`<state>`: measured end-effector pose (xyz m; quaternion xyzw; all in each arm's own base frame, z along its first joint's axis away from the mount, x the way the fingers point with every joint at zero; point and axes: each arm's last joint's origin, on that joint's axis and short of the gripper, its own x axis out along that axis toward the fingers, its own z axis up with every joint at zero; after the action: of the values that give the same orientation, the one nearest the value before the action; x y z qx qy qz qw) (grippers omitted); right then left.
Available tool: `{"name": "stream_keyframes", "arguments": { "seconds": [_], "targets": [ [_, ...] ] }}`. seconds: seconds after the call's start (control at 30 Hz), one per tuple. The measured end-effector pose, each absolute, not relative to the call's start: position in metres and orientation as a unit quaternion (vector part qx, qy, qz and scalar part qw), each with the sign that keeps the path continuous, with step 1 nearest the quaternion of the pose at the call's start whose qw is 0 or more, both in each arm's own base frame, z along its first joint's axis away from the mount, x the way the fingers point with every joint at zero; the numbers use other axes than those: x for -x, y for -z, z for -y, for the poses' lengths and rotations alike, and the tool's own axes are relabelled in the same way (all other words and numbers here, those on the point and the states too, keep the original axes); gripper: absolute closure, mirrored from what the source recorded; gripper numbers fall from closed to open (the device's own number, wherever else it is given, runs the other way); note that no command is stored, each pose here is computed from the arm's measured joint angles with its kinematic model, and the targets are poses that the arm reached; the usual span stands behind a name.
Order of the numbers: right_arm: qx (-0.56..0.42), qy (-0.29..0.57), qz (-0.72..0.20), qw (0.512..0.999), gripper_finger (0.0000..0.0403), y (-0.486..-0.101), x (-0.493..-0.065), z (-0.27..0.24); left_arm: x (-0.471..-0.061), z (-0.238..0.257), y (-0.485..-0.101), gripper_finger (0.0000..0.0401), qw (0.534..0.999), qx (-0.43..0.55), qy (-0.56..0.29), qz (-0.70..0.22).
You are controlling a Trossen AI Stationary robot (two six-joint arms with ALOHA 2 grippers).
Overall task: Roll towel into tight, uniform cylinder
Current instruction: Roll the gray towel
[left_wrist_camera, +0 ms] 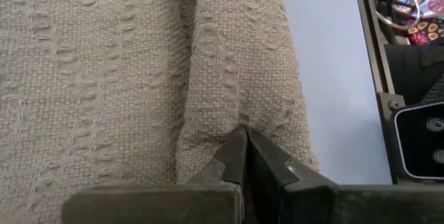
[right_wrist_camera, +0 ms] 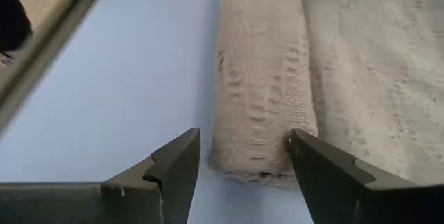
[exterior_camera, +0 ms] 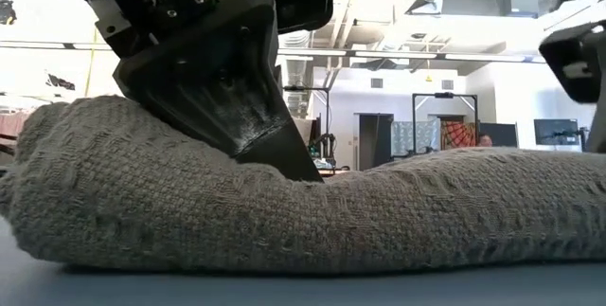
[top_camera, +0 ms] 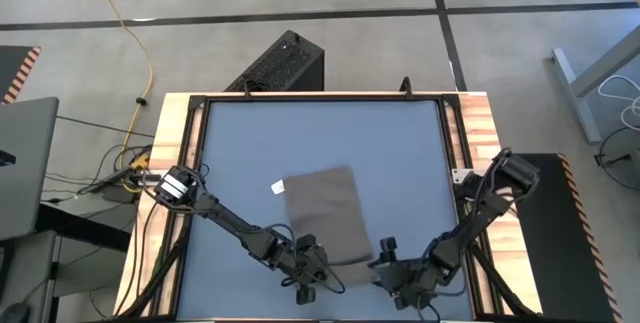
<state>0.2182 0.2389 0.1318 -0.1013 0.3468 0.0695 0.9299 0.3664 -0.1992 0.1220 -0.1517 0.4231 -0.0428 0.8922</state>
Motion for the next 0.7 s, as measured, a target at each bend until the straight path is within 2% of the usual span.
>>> {"name": "stream_keyframes", "arguments": {
  "seconds": [0.33, 0.43, 0.53, 0.7],
  "targets": [
    [0.123, -0.040, -0.365, 0.922, 0.0166, -0.103, -0.228, -0.236, -0.366, 0.200, -0.122, 0.0401, 0.877, 0.177, 0.072, -0.442],
    [0.121, -0.036, -0.370, 0.920, 0.0184, -0.101, -0.231, -0.232, -0.365, 0.201, -0.122, 0.0401, 0.873, 0.183, 0.080, -0.446],
    [0.117, -0.035, -0.371, 0.920, 0.0232, -0.103, -0.233, -0.230, -0.365, 0.202, -0.124, 0.0398, 0.867, 0.189, 0.097, -0.450],
    [0.089, -0.052, -0.390, 0.915, 0.0359, -0.103, -0.235, -0.228, -0.361, 0.202, -0.142, 0.0391, 0.873, 0.175, 0.118, -0.439]
  ]
}}
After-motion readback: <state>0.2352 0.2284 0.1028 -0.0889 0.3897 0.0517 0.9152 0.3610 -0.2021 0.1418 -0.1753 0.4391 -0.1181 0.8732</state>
